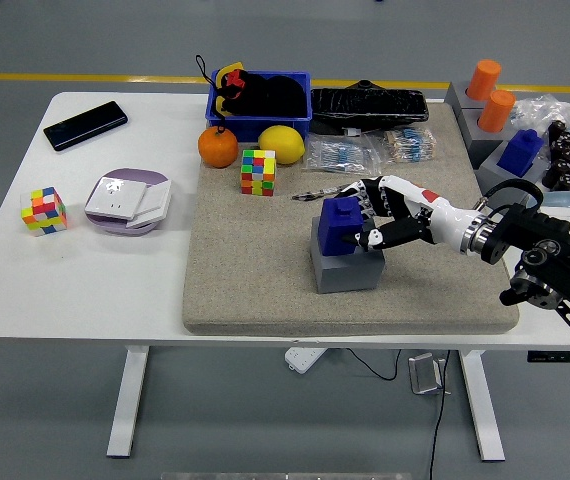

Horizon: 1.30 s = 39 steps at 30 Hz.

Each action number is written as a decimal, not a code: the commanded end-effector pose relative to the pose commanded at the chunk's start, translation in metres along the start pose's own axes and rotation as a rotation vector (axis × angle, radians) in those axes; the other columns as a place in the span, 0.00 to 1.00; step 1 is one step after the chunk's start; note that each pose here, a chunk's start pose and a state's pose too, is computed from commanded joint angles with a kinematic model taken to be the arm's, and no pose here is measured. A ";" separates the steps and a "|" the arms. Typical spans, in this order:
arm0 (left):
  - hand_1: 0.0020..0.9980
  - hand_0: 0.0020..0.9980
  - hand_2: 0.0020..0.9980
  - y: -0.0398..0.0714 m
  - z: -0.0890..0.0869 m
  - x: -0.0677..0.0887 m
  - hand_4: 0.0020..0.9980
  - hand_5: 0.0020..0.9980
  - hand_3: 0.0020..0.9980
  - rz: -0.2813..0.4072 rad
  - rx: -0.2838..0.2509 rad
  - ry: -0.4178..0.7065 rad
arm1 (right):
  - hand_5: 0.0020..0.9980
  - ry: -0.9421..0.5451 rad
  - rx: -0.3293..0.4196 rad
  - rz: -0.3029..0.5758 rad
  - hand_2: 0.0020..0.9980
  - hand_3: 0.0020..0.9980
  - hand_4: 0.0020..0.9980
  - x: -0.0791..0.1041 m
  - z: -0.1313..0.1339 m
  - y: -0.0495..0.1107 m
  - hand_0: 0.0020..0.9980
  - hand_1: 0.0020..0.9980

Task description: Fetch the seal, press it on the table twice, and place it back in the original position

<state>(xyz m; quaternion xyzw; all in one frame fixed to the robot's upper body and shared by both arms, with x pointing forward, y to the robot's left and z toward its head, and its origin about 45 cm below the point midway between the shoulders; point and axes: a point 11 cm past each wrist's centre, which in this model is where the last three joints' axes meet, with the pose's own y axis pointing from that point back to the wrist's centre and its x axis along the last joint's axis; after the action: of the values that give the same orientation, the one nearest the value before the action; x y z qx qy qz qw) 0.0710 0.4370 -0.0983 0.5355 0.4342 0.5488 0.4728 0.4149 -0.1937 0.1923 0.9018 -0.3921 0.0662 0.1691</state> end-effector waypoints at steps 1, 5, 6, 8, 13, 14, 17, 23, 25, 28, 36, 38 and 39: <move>0.70 0.72 0.68 0.000 0.000 0.000 0.70 0.29 0.76 0.000 0.000 0.000 | 0.00 0.001 0.000 0.002 0.51 0.55 0.74 0.001 0.000 0.000 0.65 0.52; 0.70 0.72 0.68 0.000 0.000 -0.002 0.70 0.29 0.76 -0.005 -0.002 0.005 | 0.00 0.005 -0.004 0.006 0.51 0.55 0.74 0.005 0.000 0.002 0.65 0.52; 0.70 0.72 0.68 0.000 0.000 -0.002 0.70 0.29 0.76 -0.006 -0.003 0.005 | 0.00 0.005 -0.004 0.008 0.51 0.55 0.74 0.006 -0.001 0.003 0.65 0.52; 0.70 0.72 0.68 0.000 0.000 -0.003 0.70 0.29 0.76 -0.007 -0.002 0.005 | 0.00 0.007 -0.002 0.010 0.51 0.55 0.74 0.007 -0.002 0.003 0.65 0.52; 0.70 0.72 0.68 -0.001 -0.002 -0.004 0.70 0.29 0.76 -0.009 0.002 0.005 | 0.00 0.007 -0.004 0.011 0.51 0.55 0.74 0.007 0.000 0.004 0.65 0.52; 0.70 0.72 0.68 -0.001 -0.001 -0.004 0.70 0.29 0.76 -0.009 0.001 0.005 | 0.00 0.008 -0.006 0.011 0.51 0.55 0.74 0.007 0.001 0.004 0.65 0.52; 0.70 0.72 0.68 -0.001 0.000 -0.004 0.70 0.29 0.76 -0.009 -0.001 0.004 | 0.00 0.020 -0.016 0.008 0.51 0.55 0.74 0.008 0.003 0.005 0.65 0.52; 0.70 0.72 0.68 0.000 0.001 -0.003 0.70 0.29 0.76 -0.007 -0.002 0.004 | 0.00 0.026 -0.026 0.000 0.51 0.54 0.75 0.010 0.007 0.004 0.65 0.52; 0.70 0.72 0.68 0.000 0.001 -0.003 0.70 0.29 0.76 -0.006 -0.003 0.004 | 0.00 0.029 -0.026 0.002 0.51 0.54 0.75 0.010 0.007 0.004 0.65 0.52; 0.70 0.72 0.68 0.000 0.001 -0.002 0.70 0.29 0.76 -0.005 -0.004 0.004 | 0.00 0.035 -0.025 0.005 0.51 0.54 0.75 0.012 0.006 0.004 0.65 0.52; 0.70 0.72 0.68 0.000 0.003 -0.005 0.70 0.29 0.76 -0.011 -0.009 0.010 | 0.00 0.043 -0.013 0.022 0.50 0.54 0.75 0.012 0.005 0.001 0.65 0.52; 0.70 0.72 0.68 0.000 0.003 -0.004 0.70 0.29 0.76 -0.010 -0.009 0.009 | 0.00 0.045 -0.005 0.027 0.50 0.54 0.75 0.013 0.001 0.000 0.65 0.52; 0.70 0.72 0.68 0.000 0.003 -0.004 0.70 0.29 0.76 -0.010 -0.009 0.009 | 0.00 0.046 -0.003 0.027 0.50 0.54 0.75 0.013 0.000 -0.001 0.65 0.52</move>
<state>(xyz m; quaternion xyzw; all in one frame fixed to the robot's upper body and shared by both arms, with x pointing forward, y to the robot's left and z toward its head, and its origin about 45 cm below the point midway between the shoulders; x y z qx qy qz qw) 0.0740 0.4328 -0.0993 0.5289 0.4365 0.5507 0.4758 0.4242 -0.2021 0.1949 0.8944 -0.4003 0.0887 0.1788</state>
